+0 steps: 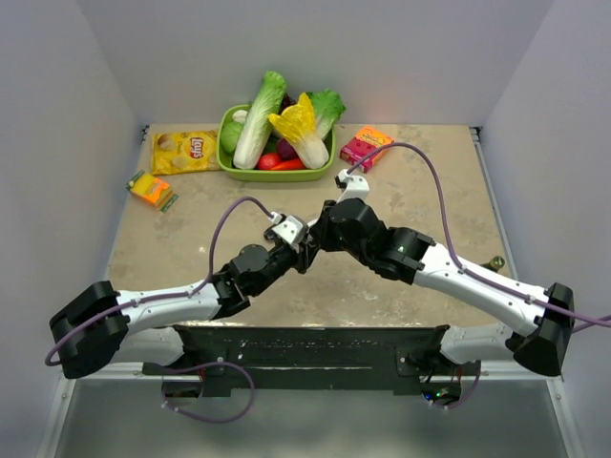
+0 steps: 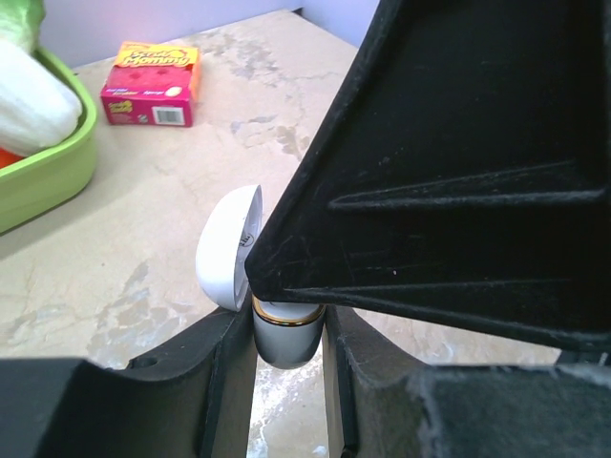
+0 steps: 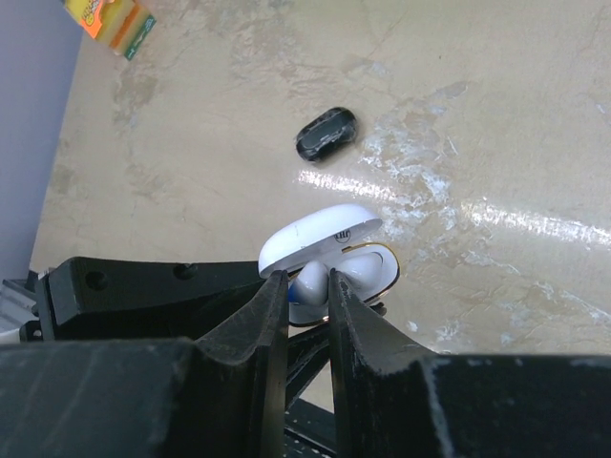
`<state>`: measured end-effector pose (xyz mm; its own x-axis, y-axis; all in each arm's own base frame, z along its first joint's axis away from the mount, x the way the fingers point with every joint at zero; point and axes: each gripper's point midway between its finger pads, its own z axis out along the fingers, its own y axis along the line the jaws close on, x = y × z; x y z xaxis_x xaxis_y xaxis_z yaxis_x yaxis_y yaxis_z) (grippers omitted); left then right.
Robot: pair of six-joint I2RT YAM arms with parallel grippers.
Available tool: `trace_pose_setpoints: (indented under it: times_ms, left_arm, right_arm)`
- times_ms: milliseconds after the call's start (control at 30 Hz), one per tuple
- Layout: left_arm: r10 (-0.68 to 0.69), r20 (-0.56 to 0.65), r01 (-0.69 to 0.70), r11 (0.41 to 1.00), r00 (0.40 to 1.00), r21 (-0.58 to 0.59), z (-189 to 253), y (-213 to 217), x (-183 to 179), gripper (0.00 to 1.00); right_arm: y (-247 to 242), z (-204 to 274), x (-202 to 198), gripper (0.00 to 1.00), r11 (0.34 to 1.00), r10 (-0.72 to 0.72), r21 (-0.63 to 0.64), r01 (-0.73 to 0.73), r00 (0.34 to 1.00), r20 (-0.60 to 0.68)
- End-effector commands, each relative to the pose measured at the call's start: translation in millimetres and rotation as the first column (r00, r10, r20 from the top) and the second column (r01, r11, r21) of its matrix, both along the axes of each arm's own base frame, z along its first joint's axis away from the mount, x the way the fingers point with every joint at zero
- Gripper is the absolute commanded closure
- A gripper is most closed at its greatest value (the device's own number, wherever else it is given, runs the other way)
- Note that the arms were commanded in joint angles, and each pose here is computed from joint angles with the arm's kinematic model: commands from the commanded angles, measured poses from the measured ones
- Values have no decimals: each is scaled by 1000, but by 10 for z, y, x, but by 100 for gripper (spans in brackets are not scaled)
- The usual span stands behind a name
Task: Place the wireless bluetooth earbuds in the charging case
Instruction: Adjust the earbud with the charging case, then close the charging case.
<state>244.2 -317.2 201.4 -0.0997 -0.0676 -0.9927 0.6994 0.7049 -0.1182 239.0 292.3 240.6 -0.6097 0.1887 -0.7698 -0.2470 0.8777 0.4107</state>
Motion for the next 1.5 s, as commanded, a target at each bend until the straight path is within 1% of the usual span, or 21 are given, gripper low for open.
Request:
trace_pose_setpoints:
  times_ms: [0, 233, 600, 700, 733, 767, 800, 900, 1000, 1133, 1267, 1300, 1367, 1400, 1433, 1467]
  left_arm:
    - [200, 61, -194, 976, 978, -95, 299, 201, 273, 100]
    - [293, 47, -287, 952, 955, -110, 294, 306, 380, 100]
    - [371, 41, -361, 920, 928, -150, 332, 383, 437, 100]
    - [371, 43, -361, 920, 928, -154, 339, 377, 442, 100]
    - [370, 43, -360, 921, 928, -152, 333, 376, 439, 100]
    - [368, 42, -358, 922, 929, -149, 321, 374, 438, 100]
    - [367, 43, -357, 922, 929, -150, 326, 373, 436, 100]
    - [368, 43, -358, 921, 929, -154, 321, 391, 427, 100]
    - [368, 41, -358, 921, 929, -152, 305, 396, 424, 100]
    - [357, 43, -347, 926, 933, -151, 298, 391, 405, 100]
    - [274, 62, -261, 951, 960, -167, 351, 318, 296, 100]
    - [212, 79, -197, 966, 974, -169, 382, 239, 228, 100]
    - [145, 92, -125, 973, 985, -195, 450, 207, 136, 100]
    - [25, 109, -3, 980, 994, -198, 481, 81, -10, 100]
    - [-14, 129, 43, 973, 992, -227, 562, 94, -29, 100]
    - [-61, 133, 93, 963, 989, -253, 587, 109, -117, 100]
  right_arm:
    - [34, 85, 21, 100, 999, -28, 33, 29, 999, -24]
    - [58, 66, 26, 100, 997, -44, 56, 46, 998, -47]
    - [97, 21, -3, 100, 995, -45, 85, 52, 996, -78]
    - [99, 53, -1, 87, 995, -45, 87, 51, 996, -74]
    - [84, 63, 13, 79, 995, -51, 86, 57, 996, -70]
    - [75, 81, 7, 76, 995, -53, 86, 58, 996, -65]
    - [60, 103, 23, 68, 994, -60, 89, 65, 996, -58]
    - [46, 129, 34, 60, 994, -67, 88, 71, 996, -52]
    - [45, 157, 39, 54, 994, -65, 85, 69, 997, -46]
    - [-9, 256, 51, 51, 993, -78, 86, 80, 997, -23]
    - [-208, 507, 56, 47, 991, -111, 82, 108, 993, 44]
    - [-249, 598, 56, 46, 990, -114, 86, 108, 991, 66]
    - [-382, 789, 29, 45, 993, -104, 78, 94, 986, 132]
    - [-424, 858, 15, 44, 994, -94, 71, 83, 983, 156]
    - [-473, 898, 6, 44, 998, -64, 29, 60, 979, 194]
    - [-569, 953, -7, 44, 997, -73, 15, 72, 974, 216]
